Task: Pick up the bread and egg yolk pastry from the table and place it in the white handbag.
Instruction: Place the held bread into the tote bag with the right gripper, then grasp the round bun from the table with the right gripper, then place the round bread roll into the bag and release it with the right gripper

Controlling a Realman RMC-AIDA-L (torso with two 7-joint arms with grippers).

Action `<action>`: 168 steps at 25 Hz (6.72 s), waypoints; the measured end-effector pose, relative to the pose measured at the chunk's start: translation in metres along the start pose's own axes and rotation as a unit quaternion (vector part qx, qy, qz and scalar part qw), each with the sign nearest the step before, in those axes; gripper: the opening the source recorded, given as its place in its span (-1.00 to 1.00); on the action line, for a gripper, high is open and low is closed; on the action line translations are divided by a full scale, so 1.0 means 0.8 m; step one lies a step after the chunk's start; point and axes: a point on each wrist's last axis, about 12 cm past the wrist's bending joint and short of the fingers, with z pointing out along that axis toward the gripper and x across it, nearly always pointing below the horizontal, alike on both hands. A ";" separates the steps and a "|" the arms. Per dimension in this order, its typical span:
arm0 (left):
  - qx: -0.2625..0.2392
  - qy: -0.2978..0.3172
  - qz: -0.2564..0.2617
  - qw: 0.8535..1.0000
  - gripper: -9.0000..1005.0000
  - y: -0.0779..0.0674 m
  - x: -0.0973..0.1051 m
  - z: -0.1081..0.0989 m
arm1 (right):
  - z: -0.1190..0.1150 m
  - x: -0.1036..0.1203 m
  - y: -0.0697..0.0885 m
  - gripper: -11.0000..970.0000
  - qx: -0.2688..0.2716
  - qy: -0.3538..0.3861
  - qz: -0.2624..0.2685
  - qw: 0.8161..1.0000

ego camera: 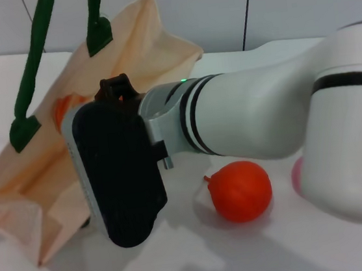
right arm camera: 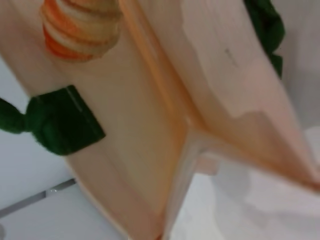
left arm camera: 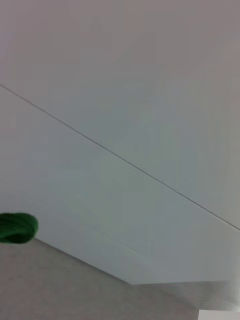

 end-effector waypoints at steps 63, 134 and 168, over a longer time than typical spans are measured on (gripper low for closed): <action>-0.121 -0.113 -0.034 0.986 -0.75 0.020 -0.007 -0.068 | -0.034 0.093 0.002 0.84 0.119 -0.020 0.076 0.990; -0.094 -0.070 -0.044 0.992 -0.75 0.022 -0.003 -0.036 | -0.017 0.199 -0.029 0.00 -0.102 0.056 0.264 0.958; 0.042 0.013 -0.054 0.998 -0.74 -0.004 0.014 0.040 | 0.061 0.071 -0.045 -0.56 -0.021 -0.063 0.154 0.986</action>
